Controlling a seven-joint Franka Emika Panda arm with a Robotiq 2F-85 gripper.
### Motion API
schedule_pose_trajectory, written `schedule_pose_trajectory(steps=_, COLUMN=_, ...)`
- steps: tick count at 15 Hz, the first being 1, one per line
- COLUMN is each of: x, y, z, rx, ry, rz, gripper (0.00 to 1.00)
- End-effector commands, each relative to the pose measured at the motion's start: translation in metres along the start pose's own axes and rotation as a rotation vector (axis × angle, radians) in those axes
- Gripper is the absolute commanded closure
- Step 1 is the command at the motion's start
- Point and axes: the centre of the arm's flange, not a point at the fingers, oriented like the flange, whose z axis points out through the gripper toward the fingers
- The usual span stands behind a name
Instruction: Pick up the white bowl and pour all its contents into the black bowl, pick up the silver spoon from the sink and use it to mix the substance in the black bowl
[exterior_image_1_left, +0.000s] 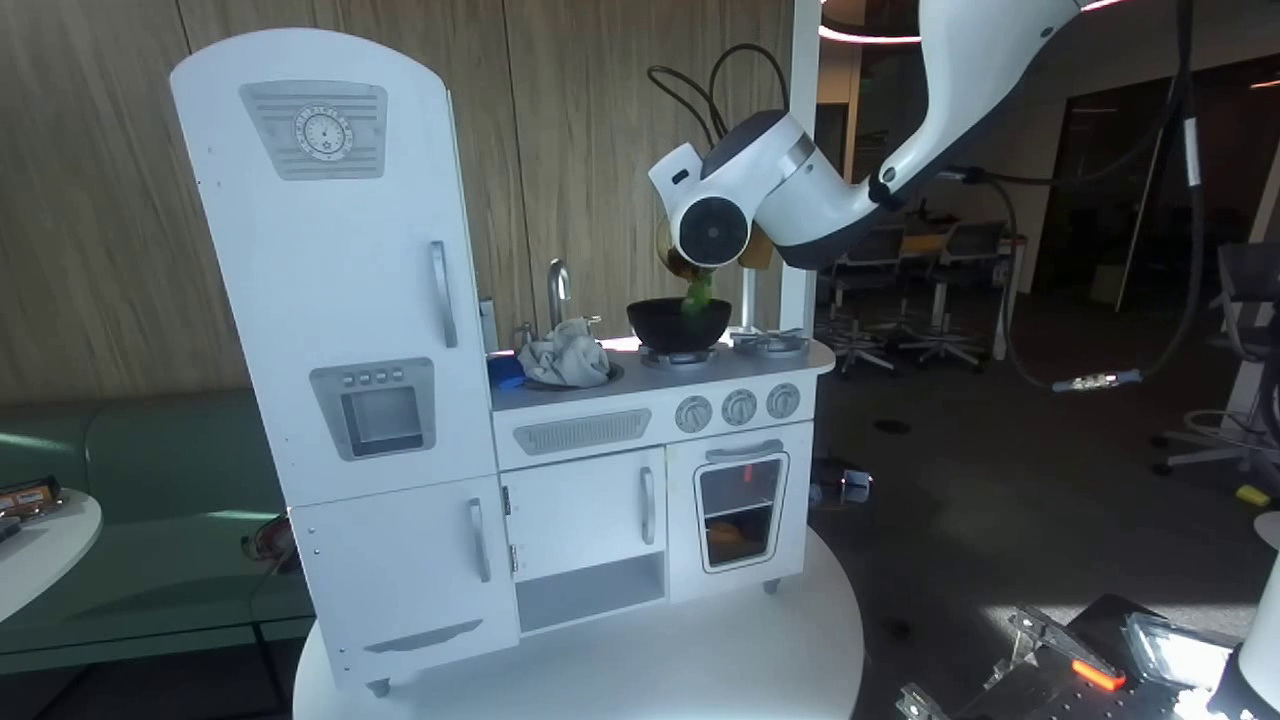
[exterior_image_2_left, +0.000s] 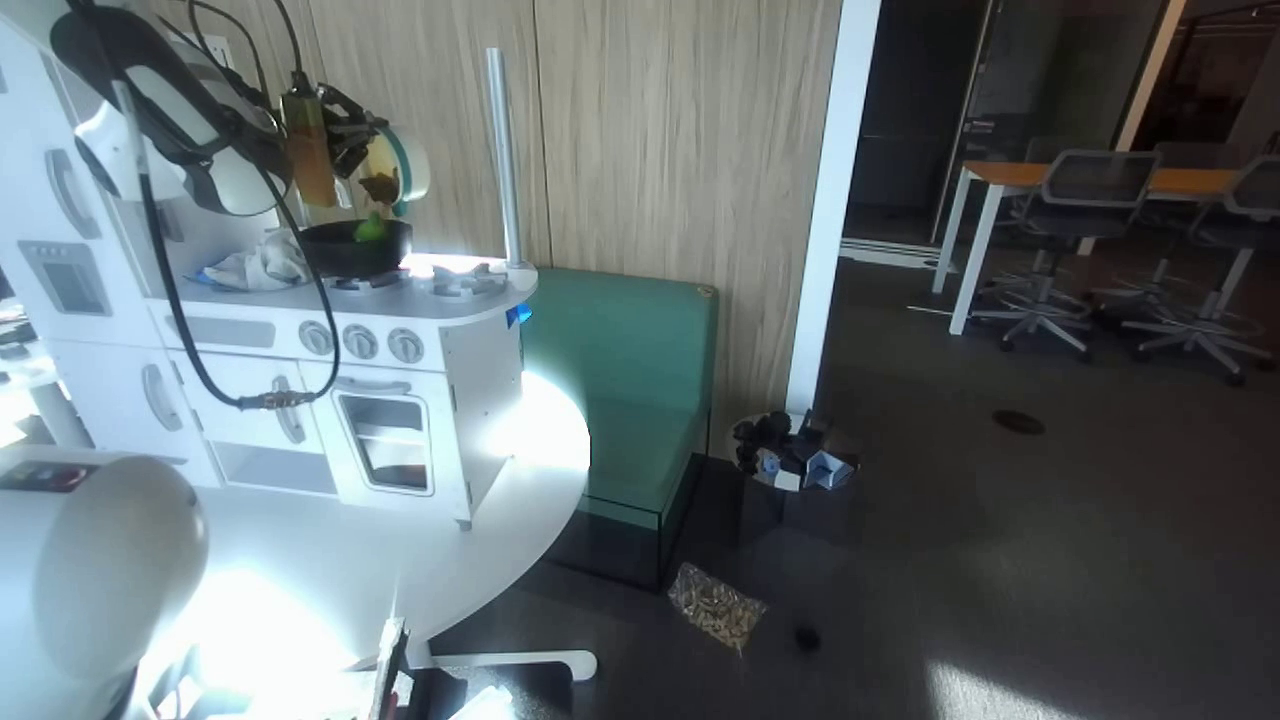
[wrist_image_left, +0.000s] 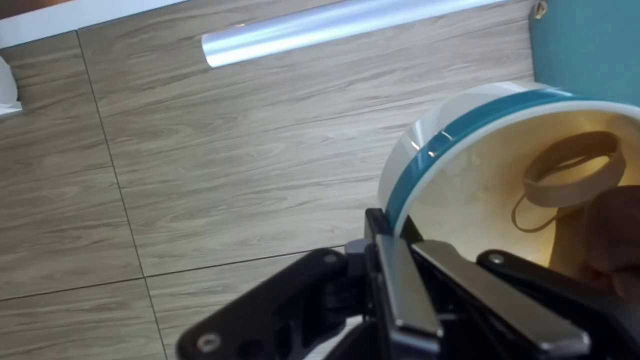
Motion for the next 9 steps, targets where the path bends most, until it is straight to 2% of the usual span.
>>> schedule_pose_trajectory(steps=1, x=-0.006, y=0.000, z=-0.004, rx=-0.005, ry=0.005, rz=-0.027, gripper=0.98)
schedule_pose_trajectory(steps=4, x=-0.004, y=0.000, z=-0.008, rx=-0.012, ry=0.022, rz=-0.028, gripper=0.98)
schedule_pose_trajectory(steps=7, x=0.003, y=0.010, z=-0.011, rx=-0.054, ry=0.057, rz=-0.038, gripper=0.98)
schedule_pose_trajectory(steps=9, x=0.000, y=0.003, z=-0.014, rx=-0.043, ry=0.055, rz=-0.070, gripper=0.98)
